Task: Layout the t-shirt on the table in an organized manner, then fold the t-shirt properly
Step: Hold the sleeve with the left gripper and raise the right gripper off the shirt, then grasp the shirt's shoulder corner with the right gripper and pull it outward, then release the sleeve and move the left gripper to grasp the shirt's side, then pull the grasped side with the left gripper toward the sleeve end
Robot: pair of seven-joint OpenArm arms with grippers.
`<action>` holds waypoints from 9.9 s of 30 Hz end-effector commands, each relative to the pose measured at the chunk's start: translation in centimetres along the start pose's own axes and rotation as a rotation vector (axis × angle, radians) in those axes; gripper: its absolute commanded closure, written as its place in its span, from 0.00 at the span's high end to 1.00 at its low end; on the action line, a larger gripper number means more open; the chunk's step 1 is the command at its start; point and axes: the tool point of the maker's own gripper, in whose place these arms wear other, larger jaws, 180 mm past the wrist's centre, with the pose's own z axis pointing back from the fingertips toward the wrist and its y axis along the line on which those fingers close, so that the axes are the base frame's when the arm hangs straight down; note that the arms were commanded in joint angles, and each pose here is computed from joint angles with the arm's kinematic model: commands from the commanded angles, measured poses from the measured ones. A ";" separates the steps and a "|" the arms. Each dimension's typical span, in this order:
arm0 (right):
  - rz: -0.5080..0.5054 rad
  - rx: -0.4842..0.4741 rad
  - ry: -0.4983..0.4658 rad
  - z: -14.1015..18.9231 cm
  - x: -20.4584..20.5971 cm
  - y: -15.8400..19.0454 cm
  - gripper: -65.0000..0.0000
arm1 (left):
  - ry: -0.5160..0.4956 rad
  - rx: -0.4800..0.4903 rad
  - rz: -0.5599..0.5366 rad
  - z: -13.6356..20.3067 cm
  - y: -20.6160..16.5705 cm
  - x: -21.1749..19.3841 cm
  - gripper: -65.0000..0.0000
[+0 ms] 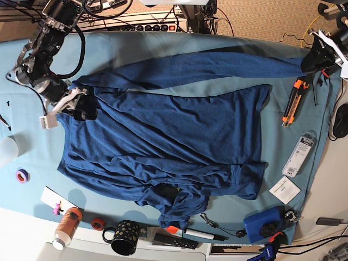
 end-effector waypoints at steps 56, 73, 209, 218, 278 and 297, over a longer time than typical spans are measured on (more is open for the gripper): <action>-0.537 -0.158 -0.061 1.6 -11.1 -1.7 0.40 | -0.025 -0.009 -0.029 0.4 -0.2 1.1 0.00; -0.493 -0.109 -0.006 2.1 -11.7 -0.3 0.00 | -0.017 -0.005 -0.045 0.5 0.0 1.3 0.00; -0.394 -0.063 -0.485 2.7 1.6 -3.4 0.00 | -0.780 -0.531 -0.629 -8.3 -21.3 28.9 0.00; -0.358 -0.131 -0.465 2.4 1.9 -4.5 0.00 | -0.637 -0.476 -0.478 -12.3 -17.8 26.1 0.00; -0.360 -0.345 -0.357 2.9 -0.3 -8.1 0.00 | -0.160 -0.112 -0.103 -13.8 -3.5 7.8 0.00; -0.364 -0.343 -0.340 2.7 -0.6 -7.9 0.45 | -0.084 -0.095 -0.105 -15.6 -4.4 5.6 0.50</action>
